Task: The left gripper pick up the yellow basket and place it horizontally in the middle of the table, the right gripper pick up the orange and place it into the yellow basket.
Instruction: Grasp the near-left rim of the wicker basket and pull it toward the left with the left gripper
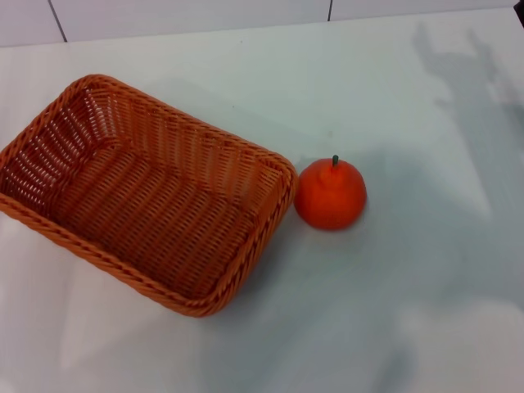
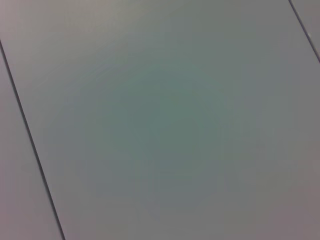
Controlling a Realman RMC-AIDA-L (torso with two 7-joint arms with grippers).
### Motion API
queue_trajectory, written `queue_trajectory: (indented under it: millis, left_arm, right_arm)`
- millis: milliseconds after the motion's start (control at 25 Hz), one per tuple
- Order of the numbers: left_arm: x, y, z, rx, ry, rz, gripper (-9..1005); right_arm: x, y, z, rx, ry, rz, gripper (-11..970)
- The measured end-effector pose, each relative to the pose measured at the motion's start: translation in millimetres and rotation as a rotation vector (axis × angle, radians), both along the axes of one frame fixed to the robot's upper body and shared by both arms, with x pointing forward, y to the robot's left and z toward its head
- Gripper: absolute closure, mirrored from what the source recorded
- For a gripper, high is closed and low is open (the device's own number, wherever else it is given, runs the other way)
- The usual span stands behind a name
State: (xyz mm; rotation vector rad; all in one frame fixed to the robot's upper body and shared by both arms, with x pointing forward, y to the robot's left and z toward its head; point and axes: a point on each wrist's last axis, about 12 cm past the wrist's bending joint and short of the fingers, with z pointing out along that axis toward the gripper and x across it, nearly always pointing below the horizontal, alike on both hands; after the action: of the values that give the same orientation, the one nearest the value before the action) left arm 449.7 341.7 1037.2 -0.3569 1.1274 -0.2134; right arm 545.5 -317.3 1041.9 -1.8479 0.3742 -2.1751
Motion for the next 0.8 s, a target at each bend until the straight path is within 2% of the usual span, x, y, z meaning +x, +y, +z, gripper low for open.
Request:
queue_trajectory:
  millis: [800]
  left_arm:
    - [3.8,2.1,1.5,0.003,0.005,-0.026,294]
  right_arm:
    - [6.3,3.3,0.3,0.036,0.019,0.013,89]
